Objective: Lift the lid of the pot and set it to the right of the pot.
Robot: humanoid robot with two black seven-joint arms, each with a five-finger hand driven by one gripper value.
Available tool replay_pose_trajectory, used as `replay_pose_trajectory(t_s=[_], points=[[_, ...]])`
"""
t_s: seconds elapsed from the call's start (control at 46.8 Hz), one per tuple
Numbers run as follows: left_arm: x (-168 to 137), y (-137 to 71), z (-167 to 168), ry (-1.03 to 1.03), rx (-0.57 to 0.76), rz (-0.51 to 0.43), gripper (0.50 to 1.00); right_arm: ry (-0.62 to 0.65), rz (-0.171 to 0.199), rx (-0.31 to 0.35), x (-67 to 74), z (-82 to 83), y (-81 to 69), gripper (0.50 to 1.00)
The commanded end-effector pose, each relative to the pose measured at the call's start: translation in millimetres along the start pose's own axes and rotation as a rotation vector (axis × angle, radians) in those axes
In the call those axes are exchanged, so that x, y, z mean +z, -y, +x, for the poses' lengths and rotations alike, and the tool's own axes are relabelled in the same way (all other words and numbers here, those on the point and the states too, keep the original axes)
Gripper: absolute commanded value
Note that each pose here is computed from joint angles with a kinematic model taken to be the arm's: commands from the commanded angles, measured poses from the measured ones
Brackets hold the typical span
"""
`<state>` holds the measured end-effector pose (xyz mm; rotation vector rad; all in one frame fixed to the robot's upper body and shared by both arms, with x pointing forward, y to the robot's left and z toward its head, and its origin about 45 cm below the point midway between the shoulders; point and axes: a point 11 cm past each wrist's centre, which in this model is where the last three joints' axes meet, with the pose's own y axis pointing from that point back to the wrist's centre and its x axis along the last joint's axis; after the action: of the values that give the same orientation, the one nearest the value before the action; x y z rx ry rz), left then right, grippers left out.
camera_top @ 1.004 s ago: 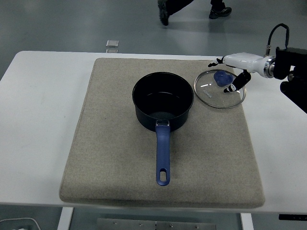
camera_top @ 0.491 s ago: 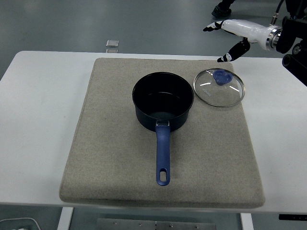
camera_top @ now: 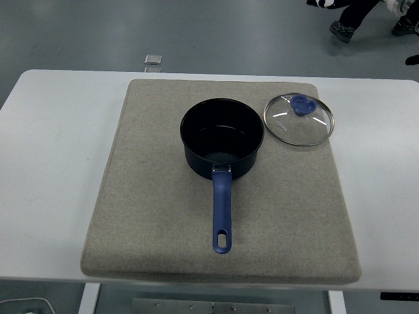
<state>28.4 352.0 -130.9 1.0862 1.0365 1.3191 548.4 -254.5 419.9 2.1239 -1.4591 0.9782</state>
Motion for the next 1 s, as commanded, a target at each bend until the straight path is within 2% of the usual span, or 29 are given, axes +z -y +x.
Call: replay_pose_trajectory(t_s=[0.0,0.171,0.235,0.363,0.491,0.598,0.876,0.983], points=[[0.1,0.0,0.0,-0.001,0.0,0.0,1.0,0.121,-0.051,0.046,8.1,3.9,-0.5,0.909],[0.1,0.0,0.0,-0.001,0.0,0.0,1.0,0.371,-0.173,0.104,26.8,0.9,-3.1,0.909],[0.1,0.0,0.0,0.001,0.0,0.0,1.0,0.446,-0.208,0.133,34.0,0.4,-5.2,0.909],[0.1,0.0,0.0,-0.001,0.0,0.0,1.0,0.597,-0.251,0.181,43.9,-3.0,-7.9,0.909],[0.1,0.0,0.0,-0.001,0.0,0.0,1.0,0.758,-0.332,0.193,60.4,-25.8,-11.1,0.909],[0.1,0.0,0.0,0.001,0.0,0.0,1.0,0.915,-0.396,0.23,73.8,-42.6,-15.5,0.909],[0.1,0.0,0.0,-0.001,0.0,0.0,1.0,1.155,-0.421,0.284,76.4,-54.2,-15.7,0.909],[0.1,0.0,0.0,0.001,0.0,0.0,1.0,1.216,-0.451,0.278,79.8,-61.8,-17.1,0.909]])
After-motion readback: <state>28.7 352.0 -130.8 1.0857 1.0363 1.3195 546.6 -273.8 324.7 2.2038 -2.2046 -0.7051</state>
